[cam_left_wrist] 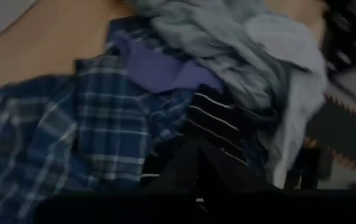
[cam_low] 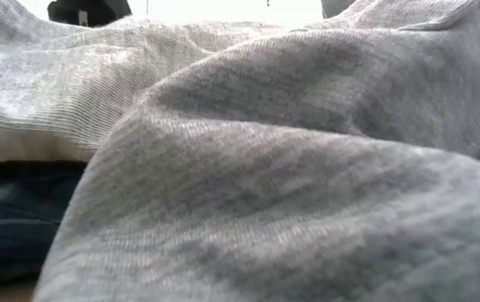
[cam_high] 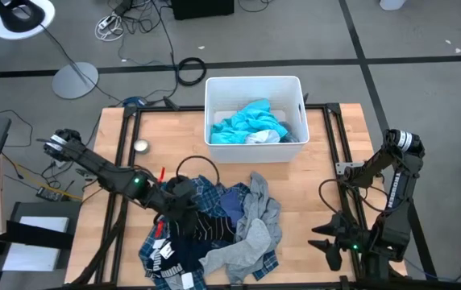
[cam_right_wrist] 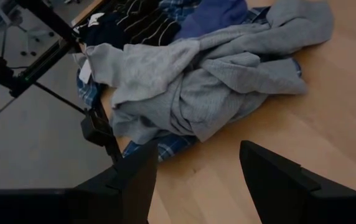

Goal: Sort clothes
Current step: Put the black sock into the white laundry bin

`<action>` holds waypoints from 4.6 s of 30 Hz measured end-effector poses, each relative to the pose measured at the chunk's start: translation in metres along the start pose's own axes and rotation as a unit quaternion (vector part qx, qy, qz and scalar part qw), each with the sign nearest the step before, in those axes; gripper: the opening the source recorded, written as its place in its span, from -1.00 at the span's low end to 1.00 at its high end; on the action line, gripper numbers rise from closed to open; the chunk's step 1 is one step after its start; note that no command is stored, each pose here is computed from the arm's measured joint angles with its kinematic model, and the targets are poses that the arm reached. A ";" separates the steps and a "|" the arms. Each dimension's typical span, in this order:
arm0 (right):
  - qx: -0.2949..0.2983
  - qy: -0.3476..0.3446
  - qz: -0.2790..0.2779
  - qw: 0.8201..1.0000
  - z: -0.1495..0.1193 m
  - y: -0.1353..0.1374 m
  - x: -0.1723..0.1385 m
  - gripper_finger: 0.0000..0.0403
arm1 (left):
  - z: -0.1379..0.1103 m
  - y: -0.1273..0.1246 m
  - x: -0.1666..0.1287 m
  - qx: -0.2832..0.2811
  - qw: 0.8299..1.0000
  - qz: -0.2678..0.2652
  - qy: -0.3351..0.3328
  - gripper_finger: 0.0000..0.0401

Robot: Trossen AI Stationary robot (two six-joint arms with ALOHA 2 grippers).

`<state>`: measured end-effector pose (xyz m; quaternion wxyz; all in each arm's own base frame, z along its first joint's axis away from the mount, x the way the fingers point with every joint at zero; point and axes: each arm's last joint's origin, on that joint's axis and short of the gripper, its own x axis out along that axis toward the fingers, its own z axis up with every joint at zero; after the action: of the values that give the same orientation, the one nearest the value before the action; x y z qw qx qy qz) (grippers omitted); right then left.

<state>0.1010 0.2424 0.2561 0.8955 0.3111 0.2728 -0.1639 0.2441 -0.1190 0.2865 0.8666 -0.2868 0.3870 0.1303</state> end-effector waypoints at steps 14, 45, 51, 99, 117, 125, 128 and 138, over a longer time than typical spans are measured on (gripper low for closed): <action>0.000 0.001 0.003 1.000 0.000 0.001 0.000 0.13 | -0.029 0.023 0.030 -0.114 0.991 0.013 0.066 -0.34; -0.022 -0.004 -0.012 1.000 0.003 -0.002 0.002 0.13 | -0.018 -0.003 0.051 -0.138 0.979 -0.124 0.089 -0.98; -0.027 -0.016 -0.042 0.999 0.011 -0.004 0.011 0.13 | 0.037 -0.005 0.037 -0.080 0.988 -0.129 0.024 -0.99; 0.121 -0.050 -0.177 0.976 0.080 -0.011 0.086 0.13 | 0.326 0.153 -0.028 0.196 0.962 -0.078 -0.175 -0.35; 0.030 -0.013 -0.185 0.982 0.079 -0.012 0.085 0.13 | 0.271 0.086 -0.043 0.173 0.984 -0.043 -0.004 -0.32; -0.037 0.016 -0.138 0.990 0.077 -0.001 0.088 0.13 | 0.234 0.011 -0.053 0.194 0.980 -0.017 -0.039 -0.34; -0.064 0.039 -0.109 0.991 0.076 0.006 0.090 0.13 | 0.216 -0.012 -0.052 0.196 0.980 -0.010 -0.031 -0.35; -0.125 0.041 -0.021 0.991 0.082 0.025 0.097 0.13 | 0.135 -0.059 -0.020 0.180 0.984 0.003 -0.001 -0.35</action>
<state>0.2212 0.1959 0.2644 0.9120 0.1972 0.3337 -0.1344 0.3373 -0.0854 0.3969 0.9041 -0.1246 0.4040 0.0614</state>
